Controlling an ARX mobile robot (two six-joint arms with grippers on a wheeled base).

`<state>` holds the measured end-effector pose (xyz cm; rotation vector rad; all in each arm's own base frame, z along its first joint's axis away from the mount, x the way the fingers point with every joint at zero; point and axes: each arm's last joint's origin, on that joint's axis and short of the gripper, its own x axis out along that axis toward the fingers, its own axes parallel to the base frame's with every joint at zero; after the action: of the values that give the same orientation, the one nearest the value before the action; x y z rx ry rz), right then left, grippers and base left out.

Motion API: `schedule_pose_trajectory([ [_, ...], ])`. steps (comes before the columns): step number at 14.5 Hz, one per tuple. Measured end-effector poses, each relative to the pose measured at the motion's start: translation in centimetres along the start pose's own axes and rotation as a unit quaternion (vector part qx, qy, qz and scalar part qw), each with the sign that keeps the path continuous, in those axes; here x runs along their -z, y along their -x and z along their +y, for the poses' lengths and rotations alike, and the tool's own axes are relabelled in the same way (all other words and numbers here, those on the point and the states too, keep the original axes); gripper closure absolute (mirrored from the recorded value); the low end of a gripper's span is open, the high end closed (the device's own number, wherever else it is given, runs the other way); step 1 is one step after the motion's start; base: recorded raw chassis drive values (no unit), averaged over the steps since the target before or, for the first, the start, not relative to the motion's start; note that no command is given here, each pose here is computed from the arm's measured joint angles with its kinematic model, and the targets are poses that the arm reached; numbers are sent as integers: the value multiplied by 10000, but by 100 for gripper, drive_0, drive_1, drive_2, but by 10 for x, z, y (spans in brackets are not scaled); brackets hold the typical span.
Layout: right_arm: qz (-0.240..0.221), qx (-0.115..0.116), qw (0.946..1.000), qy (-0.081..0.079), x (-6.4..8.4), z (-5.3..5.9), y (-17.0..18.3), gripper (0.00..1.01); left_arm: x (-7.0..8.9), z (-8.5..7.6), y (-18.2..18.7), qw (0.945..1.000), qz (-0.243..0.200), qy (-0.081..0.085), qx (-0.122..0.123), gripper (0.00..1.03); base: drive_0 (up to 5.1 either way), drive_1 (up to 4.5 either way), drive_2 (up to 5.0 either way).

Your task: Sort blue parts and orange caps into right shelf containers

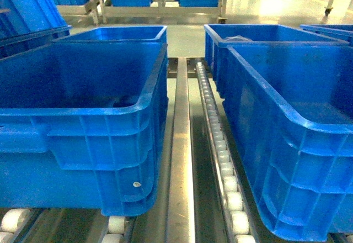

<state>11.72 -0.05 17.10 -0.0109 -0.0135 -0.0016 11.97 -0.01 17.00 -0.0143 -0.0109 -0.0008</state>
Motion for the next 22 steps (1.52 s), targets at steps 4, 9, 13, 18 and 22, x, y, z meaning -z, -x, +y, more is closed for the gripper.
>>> schedule_pose_trajectory([
  [4,-2,0,10000,0,0,0,7,100,0,0,7,10000,2,0,0,101,0,0,0],
  [9,61,15,10000,-4,4,0,20,100,6,0,22,9999,170,-2,-10,101,0,0,0],
  [13,59,13,10000,-6,4,0,20,100,4,0,22,10000,76,-15,-5,101,0,0,0],
  [18,52,13,10000,-8,4,0,20,83,4,0,22,10000,78,-15,-7,78,0,0,0],
  [22,52,13,10000,-10,4,0,20,39,4,0,22,10000,76,-15,-5,34,0,0,0],
])
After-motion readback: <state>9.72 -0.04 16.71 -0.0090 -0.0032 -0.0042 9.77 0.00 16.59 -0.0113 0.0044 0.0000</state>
